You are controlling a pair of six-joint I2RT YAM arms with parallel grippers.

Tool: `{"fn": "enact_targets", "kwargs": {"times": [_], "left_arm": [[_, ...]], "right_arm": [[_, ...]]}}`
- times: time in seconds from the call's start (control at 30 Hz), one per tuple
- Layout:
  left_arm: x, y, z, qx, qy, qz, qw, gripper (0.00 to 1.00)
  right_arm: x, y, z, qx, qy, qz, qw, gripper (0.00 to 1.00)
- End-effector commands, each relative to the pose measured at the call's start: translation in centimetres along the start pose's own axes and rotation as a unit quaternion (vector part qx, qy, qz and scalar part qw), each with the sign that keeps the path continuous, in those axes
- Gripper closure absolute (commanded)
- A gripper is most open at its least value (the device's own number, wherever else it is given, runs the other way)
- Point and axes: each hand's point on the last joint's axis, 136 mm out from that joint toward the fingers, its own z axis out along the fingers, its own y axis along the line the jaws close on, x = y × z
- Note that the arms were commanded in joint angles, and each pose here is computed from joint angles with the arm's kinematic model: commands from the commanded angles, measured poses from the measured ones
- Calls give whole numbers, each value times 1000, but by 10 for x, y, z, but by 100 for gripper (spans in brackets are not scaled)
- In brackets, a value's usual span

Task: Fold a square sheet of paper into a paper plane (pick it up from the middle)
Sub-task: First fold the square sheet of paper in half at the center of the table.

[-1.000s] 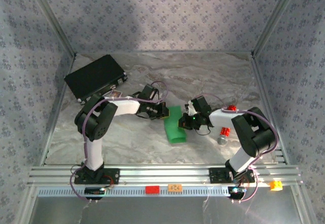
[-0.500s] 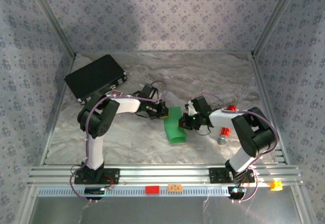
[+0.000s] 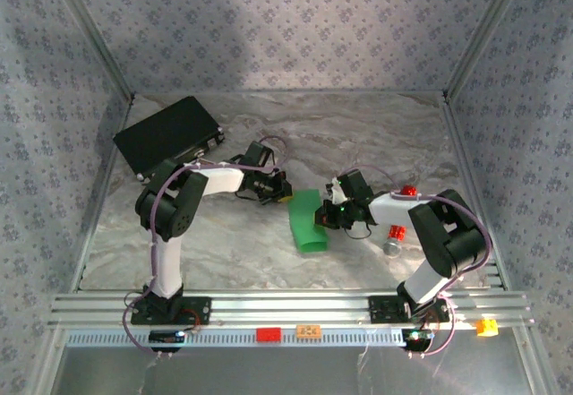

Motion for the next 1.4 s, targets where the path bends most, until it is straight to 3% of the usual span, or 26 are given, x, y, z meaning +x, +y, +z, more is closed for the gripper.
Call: {"fn": "enact_targets", "kwargs": {"times": [0.0, 0.83, 1.1, 1.37], "left_arm": [[-25, 34, 1, -62, -46, -33, 996, 98], [-47, 30, -15, -85, -89, -36, 992, 98], [-48, 7, -32, -63, -100, -23, 993, 95], [-14, -26, -48, -27, -84, 20, 996, 92]], "right_arm": [[46, -65, 2, 122, 54, 61, 989, 100], [47, -66, 0, 122, 48, 59, 990, 100], [46, -64, 0, 119, 43, 69, 990, 100], [43, -62, 0, 117, 38, 72, 990, 100]]}}
